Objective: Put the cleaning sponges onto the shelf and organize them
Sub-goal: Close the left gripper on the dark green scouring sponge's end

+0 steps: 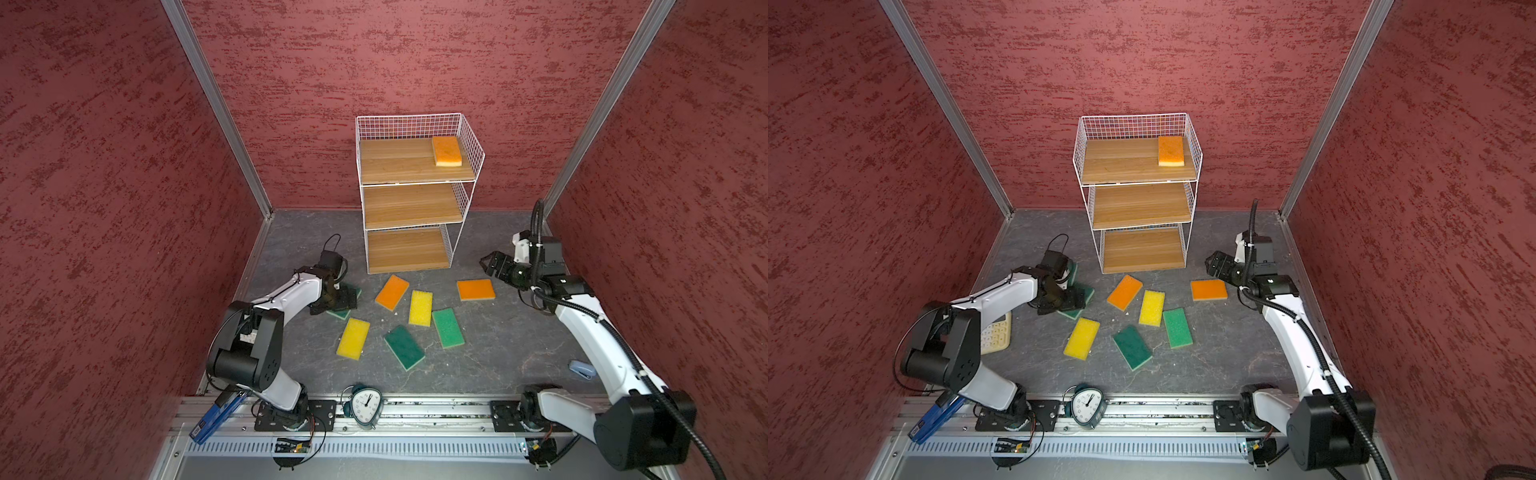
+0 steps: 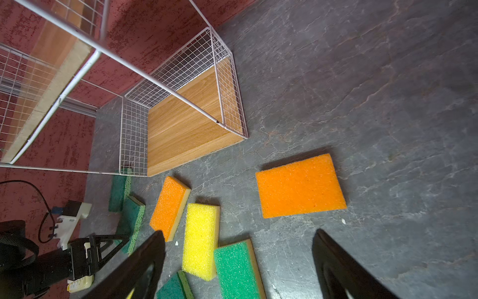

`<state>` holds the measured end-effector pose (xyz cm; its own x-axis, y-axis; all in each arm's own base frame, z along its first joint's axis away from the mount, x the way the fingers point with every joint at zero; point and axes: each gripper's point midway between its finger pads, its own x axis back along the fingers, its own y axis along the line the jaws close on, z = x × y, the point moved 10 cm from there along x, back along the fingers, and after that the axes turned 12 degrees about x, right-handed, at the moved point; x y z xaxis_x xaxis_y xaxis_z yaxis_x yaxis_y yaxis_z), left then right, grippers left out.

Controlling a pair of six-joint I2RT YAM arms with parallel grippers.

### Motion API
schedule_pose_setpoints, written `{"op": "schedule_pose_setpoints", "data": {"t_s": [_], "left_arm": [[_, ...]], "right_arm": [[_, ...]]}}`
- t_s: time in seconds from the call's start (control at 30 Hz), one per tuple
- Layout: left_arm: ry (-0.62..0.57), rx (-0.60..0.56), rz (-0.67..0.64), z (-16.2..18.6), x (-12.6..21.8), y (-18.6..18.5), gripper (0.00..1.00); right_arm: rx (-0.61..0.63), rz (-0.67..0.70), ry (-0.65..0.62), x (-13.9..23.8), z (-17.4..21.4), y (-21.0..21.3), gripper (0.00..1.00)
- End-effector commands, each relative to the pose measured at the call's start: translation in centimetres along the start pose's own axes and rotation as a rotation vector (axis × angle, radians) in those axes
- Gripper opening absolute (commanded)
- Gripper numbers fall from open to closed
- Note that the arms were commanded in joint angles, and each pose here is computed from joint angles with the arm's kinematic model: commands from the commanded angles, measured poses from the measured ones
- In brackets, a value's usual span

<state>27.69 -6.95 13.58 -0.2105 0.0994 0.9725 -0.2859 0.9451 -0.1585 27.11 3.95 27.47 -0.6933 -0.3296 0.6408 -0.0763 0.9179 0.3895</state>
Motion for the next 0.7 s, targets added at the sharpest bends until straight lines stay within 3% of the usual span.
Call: {"op": "schedule_pose_setpoints", "data": {"t_s": [0.0,0.2,0.47,0.67], "left_arm": [[-0.017,-0.024,0.025,-0.7,0.2,-0.5,1.00],[-0.001,-0.057,0.027,-0.6,-0.2,-1.1,1.00],[0.014,-0.119,-0.070,-0.7,-1.0,-1.8,1.00],[0.028,-0.135,-0.049,-0.8,-0.6,-2.4,1.00]], "right_arm": [[0.012,0.032,-0.017,0.3,0.0,-0.4,0.90],[0.014,0.045,-0.016,0.3,0.1,-0.5,0.91],[0.013,0.049,-0.013,0.1,0.4,-0.8,0.91],[0.018,0.053,-0.010,0.0,0.5,-0.9,0.91]]}}
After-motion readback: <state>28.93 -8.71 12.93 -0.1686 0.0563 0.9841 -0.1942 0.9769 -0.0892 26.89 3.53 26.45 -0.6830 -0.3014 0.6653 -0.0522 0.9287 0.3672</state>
